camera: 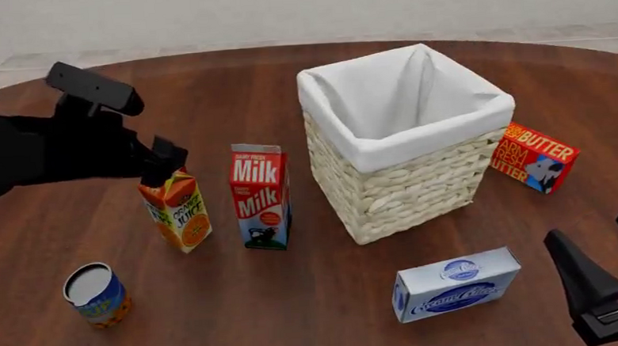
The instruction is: Pick up the orange juice, and put it in the basket.
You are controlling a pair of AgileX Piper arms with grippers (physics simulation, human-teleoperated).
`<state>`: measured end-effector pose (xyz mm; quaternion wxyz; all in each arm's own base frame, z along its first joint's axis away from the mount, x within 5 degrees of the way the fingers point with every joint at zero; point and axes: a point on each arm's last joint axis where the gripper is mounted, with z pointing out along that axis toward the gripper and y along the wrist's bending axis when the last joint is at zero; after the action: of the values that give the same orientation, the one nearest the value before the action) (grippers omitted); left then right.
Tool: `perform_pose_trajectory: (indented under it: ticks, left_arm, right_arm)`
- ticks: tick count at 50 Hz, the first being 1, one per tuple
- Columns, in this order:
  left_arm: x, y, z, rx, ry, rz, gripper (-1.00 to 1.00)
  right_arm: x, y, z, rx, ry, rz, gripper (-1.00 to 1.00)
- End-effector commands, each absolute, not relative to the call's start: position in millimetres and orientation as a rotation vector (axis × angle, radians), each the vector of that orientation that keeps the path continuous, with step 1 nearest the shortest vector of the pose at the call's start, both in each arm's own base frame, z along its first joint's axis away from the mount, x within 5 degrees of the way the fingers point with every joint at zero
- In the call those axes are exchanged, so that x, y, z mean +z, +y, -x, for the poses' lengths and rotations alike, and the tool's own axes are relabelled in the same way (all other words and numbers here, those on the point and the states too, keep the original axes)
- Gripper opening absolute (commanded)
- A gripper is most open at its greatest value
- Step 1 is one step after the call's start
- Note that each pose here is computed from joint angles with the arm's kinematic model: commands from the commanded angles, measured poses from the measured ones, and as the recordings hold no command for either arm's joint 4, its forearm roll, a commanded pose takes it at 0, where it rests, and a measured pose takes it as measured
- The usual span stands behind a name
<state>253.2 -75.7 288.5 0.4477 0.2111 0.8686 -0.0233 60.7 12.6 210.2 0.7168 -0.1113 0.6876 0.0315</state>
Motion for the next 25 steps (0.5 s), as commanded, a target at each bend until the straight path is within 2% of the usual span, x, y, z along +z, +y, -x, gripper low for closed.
perform_pose_trajectory:
  ticks: [1,25]
  left_arm:
    - [282.8,-72.3,-253.5,-0.047,2.162,-0.518,1.00]
    - [273.9,-65.5,-247.3,-0.041,2.166,-0.488,1.00]
  right_arm:
    - [210.5,13.0,-62.3,0.069,1.526,0.249,1.00]
    - [210.7,13.6,-64.6,0.066,1.529,0.256,1.00]
